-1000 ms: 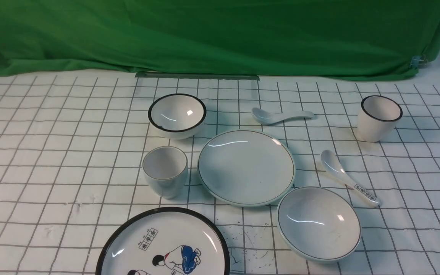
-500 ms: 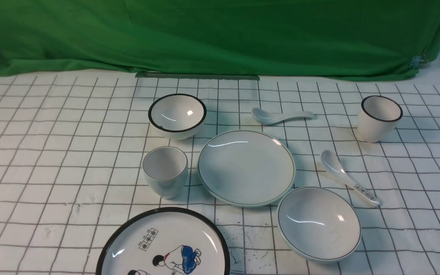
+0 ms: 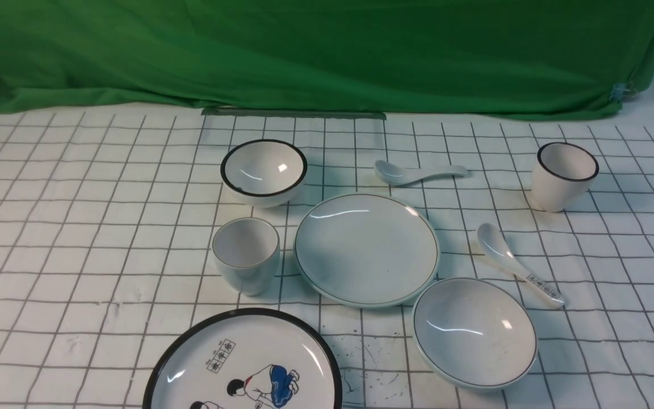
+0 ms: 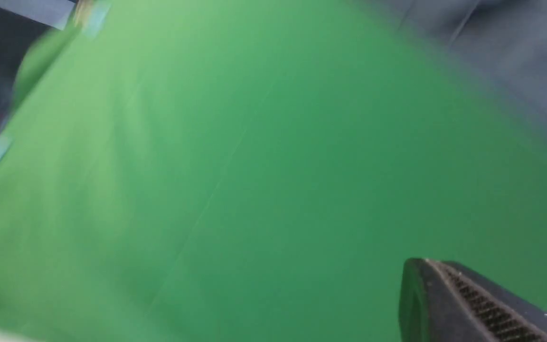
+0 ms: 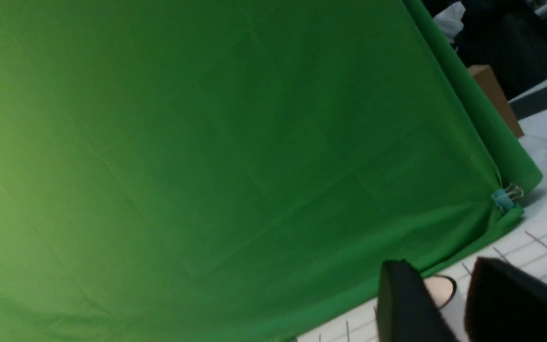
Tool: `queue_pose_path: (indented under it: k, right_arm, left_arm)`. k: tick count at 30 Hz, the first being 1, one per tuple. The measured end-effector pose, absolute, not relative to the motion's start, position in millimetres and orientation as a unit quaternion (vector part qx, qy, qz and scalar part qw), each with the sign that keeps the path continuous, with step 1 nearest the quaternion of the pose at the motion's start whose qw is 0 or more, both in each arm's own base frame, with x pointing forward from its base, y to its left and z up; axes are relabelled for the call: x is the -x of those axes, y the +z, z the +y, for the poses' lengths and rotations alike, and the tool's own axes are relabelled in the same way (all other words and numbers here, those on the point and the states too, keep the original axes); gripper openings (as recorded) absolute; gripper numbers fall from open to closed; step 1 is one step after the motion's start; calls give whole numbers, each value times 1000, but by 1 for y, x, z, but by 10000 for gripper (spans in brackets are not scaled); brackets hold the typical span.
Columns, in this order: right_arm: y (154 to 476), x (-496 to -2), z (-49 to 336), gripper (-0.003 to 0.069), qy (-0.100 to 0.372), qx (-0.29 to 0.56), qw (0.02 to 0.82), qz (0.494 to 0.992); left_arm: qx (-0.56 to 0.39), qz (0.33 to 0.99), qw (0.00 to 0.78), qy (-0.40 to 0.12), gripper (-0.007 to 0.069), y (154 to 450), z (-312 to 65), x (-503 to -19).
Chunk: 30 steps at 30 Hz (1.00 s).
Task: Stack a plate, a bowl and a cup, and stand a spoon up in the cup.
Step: Use the right arm to grab a blue rice bowl
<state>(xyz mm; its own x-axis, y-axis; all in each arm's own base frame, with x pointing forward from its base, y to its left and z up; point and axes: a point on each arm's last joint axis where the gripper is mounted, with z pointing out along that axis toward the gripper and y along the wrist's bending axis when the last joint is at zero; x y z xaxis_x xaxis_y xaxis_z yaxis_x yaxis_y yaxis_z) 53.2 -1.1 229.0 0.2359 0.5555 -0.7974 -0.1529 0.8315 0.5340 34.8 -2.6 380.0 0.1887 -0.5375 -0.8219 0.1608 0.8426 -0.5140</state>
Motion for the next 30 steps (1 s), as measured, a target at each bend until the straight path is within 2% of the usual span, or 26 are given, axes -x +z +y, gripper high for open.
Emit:
queue_pose_path:
  k: [2, 4, 7, 8, 10, 11, 12, 13, 14, 17, 21, 23, 24, 30]
  right_arm:
    - [231, -53, -1, 227, 230, -174, 763, 579]
    - [243, -54, 1, 178, 226, -173, 732, 619]
    - [279, -60, 7, 60, 187, -125, 660, 716]
    - [281, -60, 7, 56, 184, -119, 654, 724]
    - [307, -77, 17, 29, 147, -47, 541, 827]
    - [309, -81, 18, 29, 140, -39, 519, 842]
    - [315, -94, 24, 27, 127, -7, 449, 884]
    - [316, -99, 26, 26, 121, 3, 427, 896]
    - [316, -126, 37, 27, 92, 57, 321, 941]
    - [306, -168, 51, 27, 68, 114, 233, 963]
    - [285, -217, 64, 30, 59, 124, 177, 975]
    - [271, -241, 72, 78, 60, 125, 146, 980]
    - [270, -244, 73, 78, 60, 124, 143, 980]
    - [219, -292, 89, 416, 67, 115, 86, 987]
  left_arm:
    - [142, 675, 699, -190, 3, 388, -5, -52]
    - [113, 754, 629, -155, 3, 391, -8, -74]
    - [76, 851, 501, -139, 3, 371, -15, -118]
    - [76, 850, 501, -141, 3, 371, -15, -118]
    - [40, 908, 395, -133, 3, 342, -20, -156]
    - [36, 911, 389, -131, 3, 340, -20, -158]
    - [23, 928, 349, -130, 3, 327, -22, -172]
    - [21, 933, 336, -130, 3, 323, -22, -176]
    - [9, 951, 282, -129, 3, 304, -23, -193]
    - [-4, 963, 237, -128, 3, 287, -24, -206]
    - [-17, 965, 228, -125, 3, 282, -24, -210]
    - [-21, 965, 229, -124, 3, 282, -24, -210]
    - [-22, 965, 229, -124, 3, 282, -24, -210]
    - [-24, 965, 230, -123, 3, 282, -24, -210]
